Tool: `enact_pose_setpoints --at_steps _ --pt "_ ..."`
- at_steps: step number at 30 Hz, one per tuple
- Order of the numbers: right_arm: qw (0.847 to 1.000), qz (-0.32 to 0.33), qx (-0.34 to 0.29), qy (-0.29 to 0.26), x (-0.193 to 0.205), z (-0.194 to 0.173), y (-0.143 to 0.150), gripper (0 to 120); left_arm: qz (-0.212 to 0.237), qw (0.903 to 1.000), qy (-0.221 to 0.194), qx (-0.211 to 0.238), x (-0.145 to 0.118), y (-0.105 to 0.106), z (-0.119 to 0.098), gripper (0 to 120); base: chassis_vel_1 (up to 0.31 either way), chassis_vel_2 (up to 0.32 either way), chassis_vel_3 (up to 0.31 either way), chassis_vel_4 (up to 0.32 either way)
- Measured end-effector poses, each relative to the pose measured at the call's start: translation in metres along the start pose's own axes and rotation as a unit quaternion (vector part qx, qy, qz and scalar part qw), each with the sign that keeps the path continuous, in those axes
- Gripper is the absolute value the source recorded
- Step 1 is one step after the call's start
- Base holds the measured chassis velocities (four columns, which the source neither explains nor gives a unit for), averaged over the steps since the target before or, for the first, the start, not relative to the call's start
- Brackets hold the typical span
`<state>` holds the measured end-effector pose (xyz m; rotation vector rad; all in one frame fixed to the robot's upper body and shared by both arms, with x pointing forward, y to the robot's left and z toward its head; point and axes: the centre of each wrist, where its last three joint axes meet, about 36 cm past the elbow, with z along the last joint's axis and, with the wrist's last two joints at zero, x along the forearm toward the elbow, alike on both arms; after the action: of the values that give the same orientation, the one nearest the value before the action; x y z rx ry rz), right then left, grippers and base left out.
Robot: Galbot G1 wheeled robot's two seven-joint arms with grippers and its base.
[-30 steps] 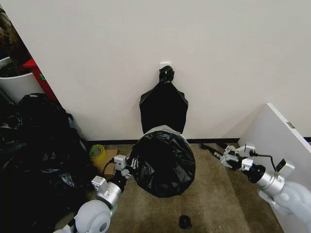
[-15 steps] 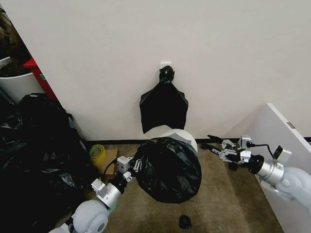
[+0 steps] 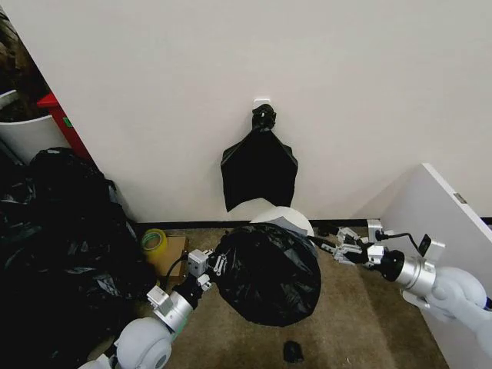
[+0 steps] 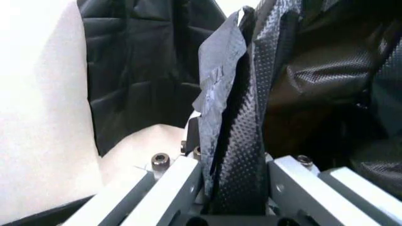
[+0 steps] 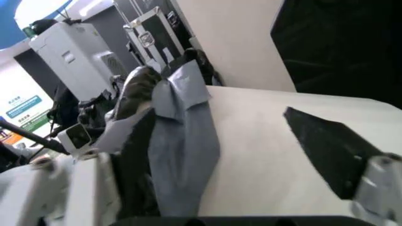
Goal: Place the garbage bag over the trash bin.
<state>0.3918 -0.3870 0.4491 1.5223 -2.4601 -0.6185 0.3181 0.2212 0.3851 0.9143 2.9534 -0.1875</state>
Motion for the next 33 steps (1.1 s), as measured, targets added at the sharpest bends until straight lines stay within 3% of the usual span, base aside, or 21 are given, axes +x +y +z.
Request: enact_pose_setpoints --at_steps 4,9,19,33 --pt "1.000 -0.014 0.011 0.009 -0.004 0.002 0.004 55 0.002 0.9999 0.004 -0.011 0.001 0.001 -0.001 0 0.000 0.000 0.000 0.000" --pt "1.000 -0.016 0.015 0.014 -0.006 0.003 0.006 42 0.006 0.9999 0.004 -0.015 0.002 0.001 -0.003 0 0.000 0.000 0.000 0.000" --pt "1.000 -0.012 0.017 0.015 -0.007 0.003 0.007 2 0.008 0.9998 0.007 -0.016 0.002 -0.002 -0.002 0 0.000 0.000 0.000 0.000" --pt "0.999 0.030 0.030 0.006 -0.024 0.003 0.003 0 0.021 0.9995 0.006 -0.022 0.003 -0.006 -0.002 0 0.000 0.000 0.000 0.000"
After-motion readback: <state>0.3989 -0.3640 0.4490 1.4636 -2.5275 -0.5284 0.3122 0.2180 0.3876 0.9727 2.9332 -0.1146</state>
